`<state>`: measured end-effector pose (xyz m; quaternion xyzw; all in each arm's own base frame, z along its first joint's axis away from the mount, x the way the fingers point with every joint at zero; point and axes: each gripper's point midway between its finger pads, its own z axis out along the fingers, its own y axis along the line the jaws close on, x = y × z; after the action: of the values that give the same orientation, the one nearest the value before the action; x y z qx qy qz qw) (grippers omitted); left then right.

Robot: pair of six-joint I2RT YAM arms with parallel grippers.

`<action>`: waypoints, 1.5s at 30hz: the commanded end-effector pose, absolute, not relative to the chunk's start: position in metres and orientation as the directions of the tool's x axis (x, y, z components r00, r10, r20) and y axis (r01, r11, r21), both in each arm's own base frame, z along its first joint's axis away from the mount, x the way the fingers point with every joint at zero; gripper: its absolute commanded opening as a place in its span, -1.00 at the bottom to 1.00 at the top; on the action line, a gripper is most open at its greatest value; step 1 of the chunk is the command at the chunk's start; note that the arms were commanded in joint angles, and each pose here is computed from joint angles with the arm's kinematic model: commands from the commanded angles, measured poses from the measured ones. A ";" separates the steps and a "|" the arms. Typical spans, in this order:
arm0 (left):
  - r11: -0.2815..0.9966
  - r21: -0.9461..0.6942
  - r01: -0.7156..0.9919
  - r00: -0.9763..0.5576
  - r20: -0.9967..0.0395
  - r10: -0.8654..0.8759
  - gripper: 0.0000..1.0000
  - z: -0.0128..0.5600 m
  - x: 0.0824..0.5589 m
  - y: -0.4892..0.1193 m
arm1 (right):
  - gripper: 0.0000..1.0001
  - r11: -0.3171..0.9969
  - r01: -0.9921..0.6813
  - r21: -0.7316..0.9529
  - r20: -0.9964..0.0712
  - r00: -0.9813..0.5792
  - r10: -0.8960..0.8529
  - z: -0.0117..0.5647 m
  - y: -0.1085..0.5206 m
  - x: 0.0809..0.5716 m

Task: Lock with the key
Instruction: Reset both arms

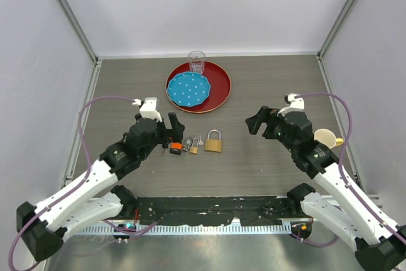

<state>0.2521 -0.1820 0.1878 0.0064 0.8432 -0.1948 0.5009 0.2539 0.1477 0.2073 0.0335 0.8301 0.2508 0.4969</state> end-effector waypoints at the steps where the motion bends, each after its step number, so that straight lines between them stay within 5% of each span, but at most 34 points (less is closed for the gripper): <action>1: 0.948 -0.300 0.106 -0.438 -0.870 -0.227 0.99 0.195 0.243 -0.145 | 0.91 0.926 -0.055 0.374 -0.874 -0.356 0.332 0.235 0.103 0.255; 16: 0.944 -0.318 0.086 -0.444 -0.861 -0.250 0.99 0.188 0.222 -0.126 | 0.90 0.920 -0.002 0.391 -0.899 -0.216 0.381 0.250 0.071 0.236; 45: 0.917 -0.385 0.108 -0.486 -0.825 -0.289 1.00 0.163 0.235 -0.155 | 0.90 0.913 0.124 0.389 -0.830 -0.383 0.406 0.183 0.086 0.259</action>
<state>0.2270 -0.1448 0.1487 -0.0384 0.8566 -0.1651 0.4873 0.2472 0.0832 0.1753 0.1335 0.8343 0.1235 0.5204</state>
